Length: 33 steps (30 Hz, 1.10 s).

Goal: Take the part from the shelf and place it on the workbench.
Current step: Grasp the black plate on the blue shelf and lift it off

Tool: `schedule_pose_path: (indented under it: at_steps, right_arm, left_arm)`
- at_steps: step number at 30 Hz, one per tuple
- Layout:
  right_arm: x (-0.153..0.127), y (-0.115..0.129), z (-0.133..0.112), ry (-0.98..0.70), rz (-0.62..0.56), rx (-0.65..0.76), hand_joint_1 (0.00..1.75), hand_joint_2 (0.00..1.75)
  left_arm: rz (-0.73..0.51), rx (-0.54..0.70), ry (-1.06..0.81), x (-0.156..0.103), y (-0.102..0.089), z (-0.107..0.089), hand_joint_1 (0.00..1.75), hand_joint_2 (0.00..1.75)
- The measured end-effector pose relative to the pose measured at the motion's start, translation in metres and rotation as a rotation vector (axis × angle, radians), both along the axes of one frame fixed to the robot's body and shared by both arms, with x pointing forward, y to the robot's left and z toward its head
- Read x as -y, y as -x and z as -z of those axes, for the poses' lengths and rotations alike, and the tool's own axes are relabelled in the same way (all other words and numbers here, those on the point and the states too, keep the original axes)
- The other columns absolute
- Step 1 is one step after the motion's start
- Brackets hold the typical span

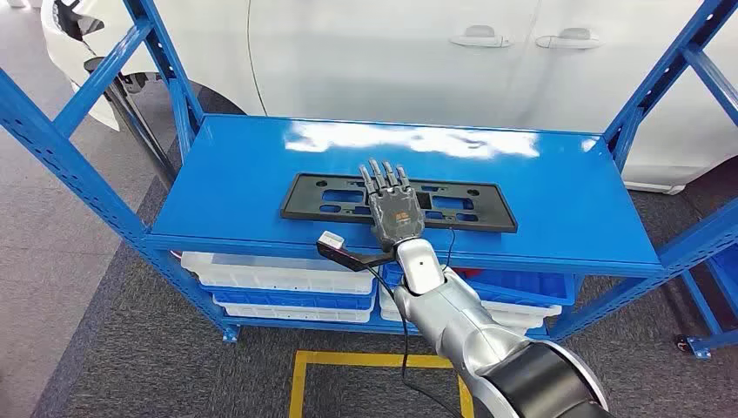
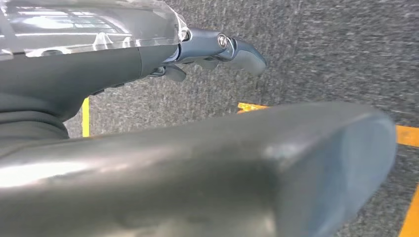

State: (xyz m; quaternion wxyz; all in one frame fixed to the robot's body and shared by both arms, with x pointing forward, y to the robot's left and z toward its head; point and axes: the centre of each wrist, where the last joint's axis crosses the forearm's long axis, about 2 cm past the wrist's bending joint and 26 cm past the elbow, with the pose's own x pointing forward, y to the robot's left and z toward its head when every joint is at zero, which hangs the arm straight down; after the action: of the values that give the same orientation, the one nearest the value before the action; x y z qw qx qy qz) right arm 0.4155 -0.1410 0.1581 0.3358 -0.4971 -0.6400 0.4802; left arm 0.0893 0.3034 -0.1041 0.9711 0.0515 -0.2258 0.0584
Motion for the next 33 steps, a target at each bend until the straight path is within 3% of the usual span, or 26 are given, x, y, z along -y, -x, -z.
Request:
schedule_pose_path:
  at_steps: [22,33]
  right_arm:
    - [-0.013,0.001,-0.002,0.085,-0.027,-0.080,0.00,1.75]
    - [-0.017,-0.001,-0.003,0.174,0.092,-0.206,0.00,1.75]
  left_arm:
    - [-0.008,-0.002,-0.001,-0.002,0.002,0.000,0.00,0.00]
    - [-0.003,0.016,0.002,0.000,0.003,0.001,0.00,0.00]
